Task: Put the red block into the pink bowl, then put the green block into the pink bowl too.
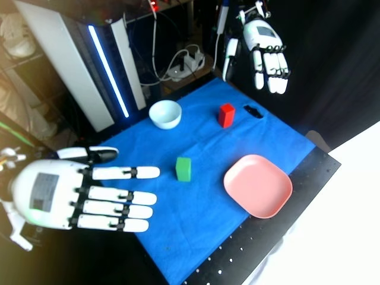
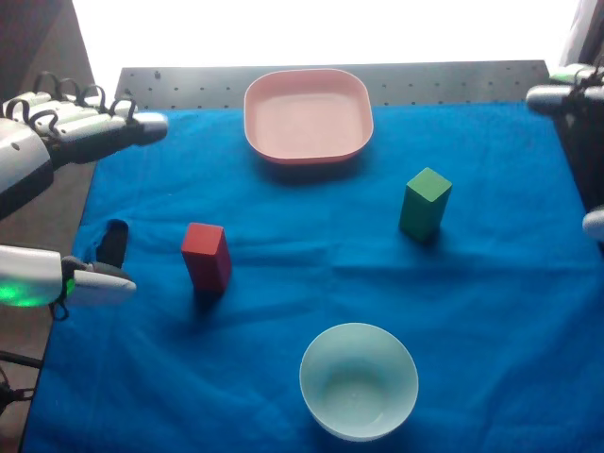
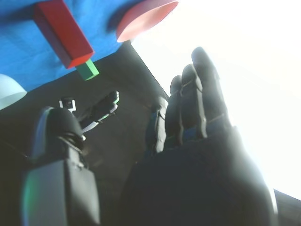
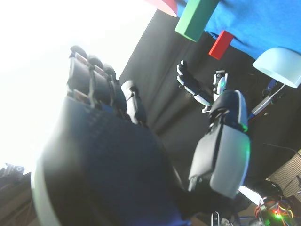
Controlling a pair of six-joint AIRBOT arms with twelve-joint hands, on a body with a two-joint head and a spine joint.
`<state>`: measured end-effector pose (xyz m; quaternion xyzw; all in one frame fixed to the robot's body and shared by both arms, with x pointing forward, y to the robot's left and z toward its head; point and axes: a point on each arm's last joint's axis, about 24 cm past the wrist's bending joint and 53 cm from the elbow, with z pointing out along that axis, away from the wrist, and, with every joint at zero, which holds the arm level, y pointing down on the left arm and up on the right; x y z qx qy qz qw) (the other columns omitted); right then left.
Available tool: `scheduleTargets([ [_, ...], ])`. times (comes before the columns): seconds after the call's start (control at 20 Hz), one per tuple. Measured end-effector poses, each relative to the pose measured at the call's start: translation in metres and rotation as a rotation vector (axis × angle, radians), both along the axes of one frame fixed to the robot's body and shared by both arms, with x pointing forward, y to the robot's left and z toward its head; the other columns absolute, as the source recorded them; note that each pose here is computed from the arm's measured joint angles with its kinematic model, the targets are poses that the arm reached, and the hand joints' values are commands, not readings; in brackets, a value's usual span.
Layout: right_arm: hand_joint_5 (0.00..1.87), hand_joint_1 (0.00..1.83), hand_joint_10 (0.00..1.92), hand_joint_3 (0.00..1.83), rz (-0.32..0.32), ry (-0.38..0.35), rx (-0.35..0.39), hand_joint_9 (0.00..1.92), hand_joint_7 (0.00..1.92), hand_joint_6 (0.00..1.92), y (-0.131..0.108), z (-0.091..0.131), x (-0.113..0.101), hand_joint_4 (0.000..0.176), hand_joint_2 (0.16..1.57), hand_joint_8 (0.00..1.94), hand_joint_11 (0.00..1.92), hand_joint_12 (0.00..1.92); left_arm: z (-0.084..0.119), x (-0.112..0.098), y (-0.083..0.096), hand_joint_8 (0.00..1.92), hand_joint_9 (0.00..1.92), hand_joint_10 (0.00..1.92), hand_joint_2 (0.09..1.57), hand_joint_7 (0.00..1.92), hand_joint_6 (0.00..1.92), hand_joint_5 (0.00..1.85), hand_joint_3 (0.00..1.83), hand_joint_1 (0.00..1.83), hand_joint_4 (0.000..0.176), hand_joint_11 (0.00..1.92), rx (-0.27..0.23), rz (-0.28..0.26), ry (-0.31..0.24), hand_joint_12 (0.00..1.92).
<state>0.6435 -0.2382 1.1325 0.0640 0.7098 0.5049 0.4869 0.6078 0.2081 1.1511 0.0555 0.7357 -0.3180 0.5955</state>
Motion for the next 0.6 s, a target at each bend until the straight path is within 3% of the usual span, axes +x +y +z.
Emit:
scheduleTargets([
  [0.1, 0.31, 0.64, 0.01, 0.0, 0.001, 0.0, 0.0, 0.14, 0.18, 0.01, 0.0, 0.0, 0.0, 0.176, 1.02, 0.01, 0.01, 0.51, -0.004, 0.002, -0.004, 0.0, 0.16, 0.0, 0.88, 0.22, 0.0, 0.3, 0.0, 0.83, 0.077, 0.0, 0.0, -0.004, 0.011, 0.59],
  [0.2, 0.3, 0.61, 0.0, 0.0, 0.001, 0.0, -0.002, 0.16, 0.18, 0.0, 0.0, -0.001, 0.0, 0.176, 1.04, 0.0, 0.0, 0.57, -0.007, 0.007, -0.017, 0.0, 0.14, 0.0, 0.88, 0.2, 0.0, 0.32, 0.0, 0.86, 0.041, 0.0, -0.008, -0.031, 0.009, 0.53],
  [0.25, 0.31, 0.6, 0.0, 0.0, 0.001, 0.0, -0.002, 0.16, 0.19, 0.0, 0.0, -0.001, 0.0, 0.176, 1.04, 0.0, 0.0, 0.58, -0.007, 0.011, -0.026, 0.0, 0.11, 0.0, 0.88, 0.18, 0.0, 0.31, 0.0, 0.84, 0.059, 0.0, -0.013, -0.047, 0.005, 0.46],
  [0.3, 0.31, 0.61, 0.0, 0.0, 0.002, 0.0, -0.002, 0.15, 0.19, 0.0, 0.001, -0.001, 0.0, 0.176, 1.05, 0.0, 0.0, 0.58, -0.007, 0.015, -0.038, 0.01, 0.04, 0.01, 0.9, 0.12, 0.0, 0.28, 0.0, 0.86, 0.086, 0.0, -0.019, -0.068, 0.0, 0.25],
  [0.35, 0.32, 0.64, 0.0, 0.0, 0.002, 0.0, -0.002, 0.16, 0.2, 0.01, 0.001, -0.001, 0.0, 0.176, 1.04, 0.01, 0.0, 0.59, -0.008, 0.019, -0.046, 0.0, 0.05, 0.01, 0.89, 0.12, 0.0, 0.28, 0.0, 0.84, 0.088, 0.0, -0.022, -0.083, -0.003, 0.27],
  [0.4, 0.34, 0.7, 0.0, 0.0, 0.002, 0.0, -0.001, 0.16, 0.21, 0.01, 0.001, -0.001, 0.0, 0.176, 1.02, 0.01, 0.0, 0.58, -0.011, 0.023, -0.056, 0.0, 0.11, 0.01, 0.87, 0.14, 0.0, 0.29, 0.0, 0.84, 0.115, 0.0, -0.024, -0.096, 0.002, 0.53],
  [0.5, 0.29, 0.67, 0.0, 0.0, 0.002, 0.001, -0.002, 0.1, 0.16, 0.0, 0.001, -0.001, 0.0, 0.176, 1.07, 0.0, 0.0, 0.5, -0.02, 0.025, -0.062, 0.01, 0.23, 0.03, 0.87, 0.25, 0.0, 0.32, 0.0, 0.87, 0.103, 0.0, -0.008, -0.107, 0.021, 0.89],
  [0.6, 0.28, 0.71, 0.0, 0.0, 0.001, 0.001, -0.002, 0.1, 0.16, 0.0, 0.001, -0.001, 0.0, 0.176, 1.06, 0.0, 0.0, 0.49, -0.029, 0.025, -0.065, 0.01, 0.35, 0.03, 0.9, 0.33, 0.0, 0.36, 0.0, 0.84, 0.079, 0.0, 0.015, -0.112, 0.049, 1.03],
])
